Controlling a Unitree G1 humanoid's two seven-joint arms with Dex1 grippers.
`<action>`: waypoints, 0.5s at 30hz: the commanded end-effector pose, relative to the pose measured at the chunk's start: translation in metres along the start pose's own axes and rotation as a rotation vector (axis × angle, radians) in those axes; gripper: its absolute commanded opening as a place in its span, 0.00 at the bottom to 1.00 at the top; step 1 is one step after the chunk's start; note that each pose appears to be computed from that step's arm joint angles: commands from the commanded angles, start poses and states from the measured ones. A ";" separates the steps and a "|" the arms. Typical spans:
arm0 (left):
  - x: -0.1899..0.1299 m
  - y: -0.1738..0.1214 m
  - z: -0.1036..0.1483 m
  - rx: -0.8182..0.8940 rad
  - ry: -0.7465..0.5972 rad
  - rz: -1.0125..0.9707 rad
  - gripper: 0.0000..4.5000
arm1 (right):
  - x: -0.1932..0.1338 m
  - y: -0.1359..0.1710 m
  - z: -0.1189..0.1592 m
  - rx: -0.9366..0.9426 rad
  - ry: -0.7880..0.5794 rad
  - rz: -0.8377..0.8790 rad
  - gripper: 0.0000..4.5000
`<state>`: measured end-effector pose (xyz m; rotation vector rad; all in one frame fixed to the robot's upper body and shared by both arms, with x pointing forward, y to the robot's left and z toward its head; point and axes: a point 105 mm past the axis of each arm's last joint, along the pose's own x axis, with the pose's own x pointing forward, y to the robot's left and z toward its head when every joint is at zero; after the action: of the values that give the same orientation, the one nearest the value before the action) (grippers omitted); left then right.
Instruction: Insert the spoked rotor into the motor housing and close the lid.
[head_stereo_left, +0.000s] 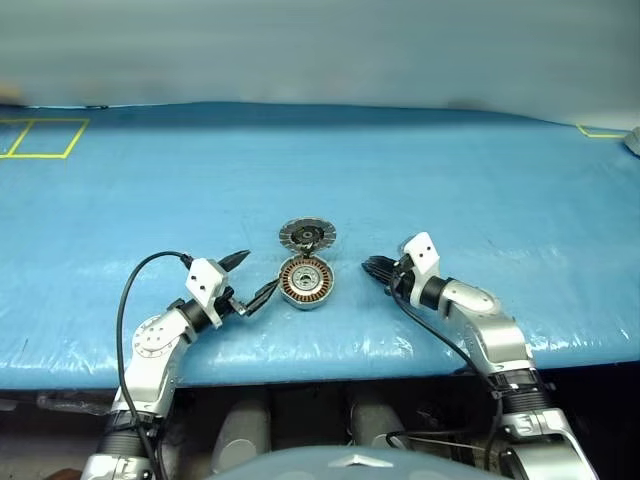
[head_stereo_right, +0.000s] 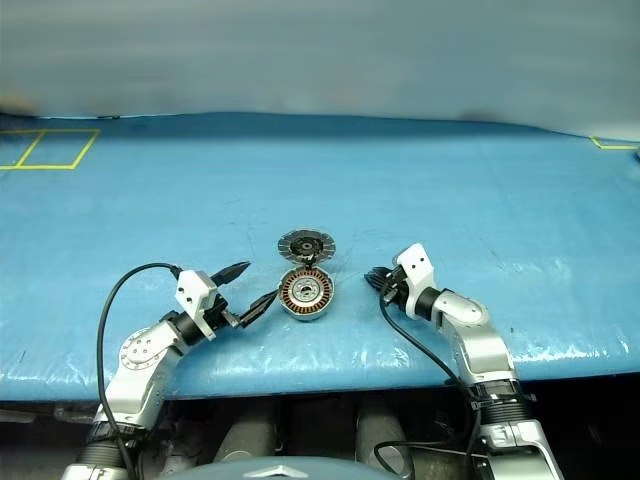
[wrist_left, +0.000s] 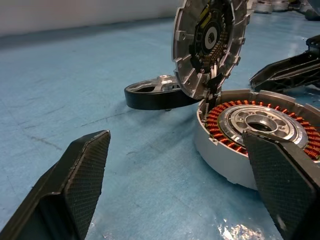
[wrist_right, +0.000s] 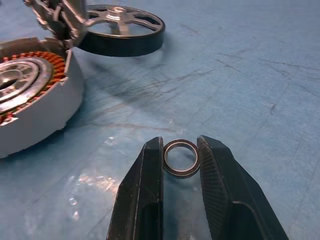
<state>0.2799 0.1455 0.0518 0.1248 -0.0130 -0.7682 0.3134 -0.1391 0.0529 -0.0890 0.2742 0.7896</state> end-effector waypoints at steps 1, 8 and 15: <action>-0.005 -0.005 -0.001 0.062 0.007 -0.052 1.00 | -0.005 0.022 0.035 -0.085 -0.078 0.132 0.15; -0.010 -0.012 -0.010 0.135 0.034 -0.129 1.00 | 0.010 0.056 0.053 -0.144 -0.091 0.289 0.15; -0.012 -0.013 -0.008 0.155 0.003 -0.138 1.00 | 0.035 0.076 0.047 -0.188 -0.066 0.356 0.15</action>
<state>0.2634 0.1453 0.0343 0.2652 -0.0091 -0.8993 0.2902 -0.0594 0.0767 -0.1723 0.2185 1.1517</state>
